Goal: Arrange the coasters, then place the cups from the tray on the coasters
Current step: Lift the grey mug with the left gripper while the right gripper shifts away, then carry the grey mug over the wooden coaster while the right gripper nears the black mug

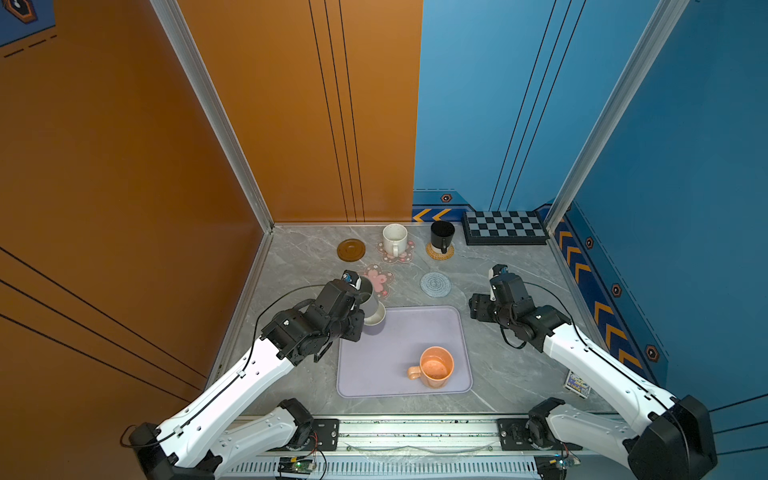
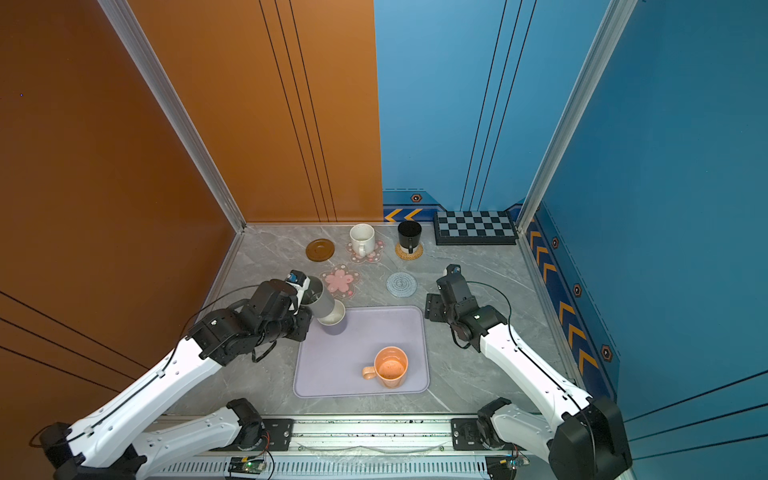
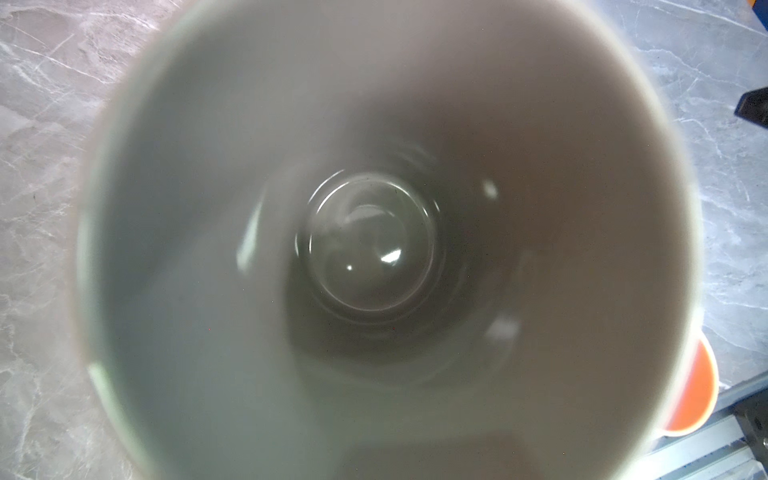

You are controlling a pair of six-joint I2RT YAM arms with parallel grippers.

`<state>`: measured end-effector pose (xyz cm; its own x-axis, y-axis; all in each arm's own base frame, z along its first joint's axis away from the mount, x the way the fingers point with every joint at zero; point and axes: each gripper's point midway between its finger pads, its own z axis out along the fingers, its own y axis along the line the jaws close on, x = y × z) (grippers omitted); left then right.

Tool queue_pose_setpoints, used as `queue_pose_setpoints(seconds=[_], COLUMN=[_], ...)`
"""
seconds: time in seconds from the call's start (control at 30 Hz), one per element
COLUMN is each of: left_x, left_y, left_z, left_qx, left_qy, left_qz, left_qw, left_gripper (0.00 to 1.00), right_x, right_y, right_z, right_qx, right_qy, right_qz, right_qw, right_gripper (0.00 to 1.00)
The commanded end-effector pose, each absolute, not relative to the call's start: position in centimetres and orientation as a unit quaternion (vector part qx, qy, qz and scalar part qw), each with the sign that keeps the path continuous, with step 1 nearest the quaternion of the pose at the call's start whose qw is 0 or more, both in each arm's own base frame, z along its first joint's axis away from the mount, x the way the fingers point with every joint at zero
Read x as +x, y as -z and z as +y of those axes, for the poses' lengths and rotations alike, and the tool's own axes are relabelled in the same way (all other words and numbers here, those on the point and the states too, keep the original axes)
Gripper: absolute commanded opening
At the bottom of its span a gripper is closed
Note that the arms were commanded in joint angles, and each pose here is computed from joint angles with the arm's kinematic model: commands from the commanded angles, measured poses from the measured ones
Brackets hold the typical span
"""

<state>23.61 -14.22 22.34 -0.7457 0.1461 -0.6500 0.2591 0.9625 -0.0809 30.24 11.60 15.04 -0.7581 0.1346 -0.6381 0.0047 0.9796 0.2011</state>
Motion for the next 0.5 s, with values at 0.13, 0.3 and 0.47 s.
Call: queue_pose_setpoints(seconds=[0.13, 0.3, 0.47], left_x=[27.3, 28.9, 30.6], left_y=[-27.4, -28.6, -28.7], left_z=[-15.1, -15.3, -14.9], left_qx=[0.091, 0.094, 0.087], left_qy=[0.124, 0.126, 0.12], left_qz=[0.901, 0.899, 0.903], left_qw=[0.406, 0.409, 0.404], left_gripper=[0.0, 0.0, 0.0], right_x=[32.5, 32.6, 32.5], right_y=[-18.3, -19.8, -19.9], right_z=[12.4, 12.0, 11.5], right_qx=[0.042, 0.048, 0.06], right_qy=[-0.12, -0.117, -0.108], right_qz=[0.92, 0.915, 0.913], right_qw=[0.37, 0.383, 0.388], right_gripper=[0.74, 0.74, 0.74])
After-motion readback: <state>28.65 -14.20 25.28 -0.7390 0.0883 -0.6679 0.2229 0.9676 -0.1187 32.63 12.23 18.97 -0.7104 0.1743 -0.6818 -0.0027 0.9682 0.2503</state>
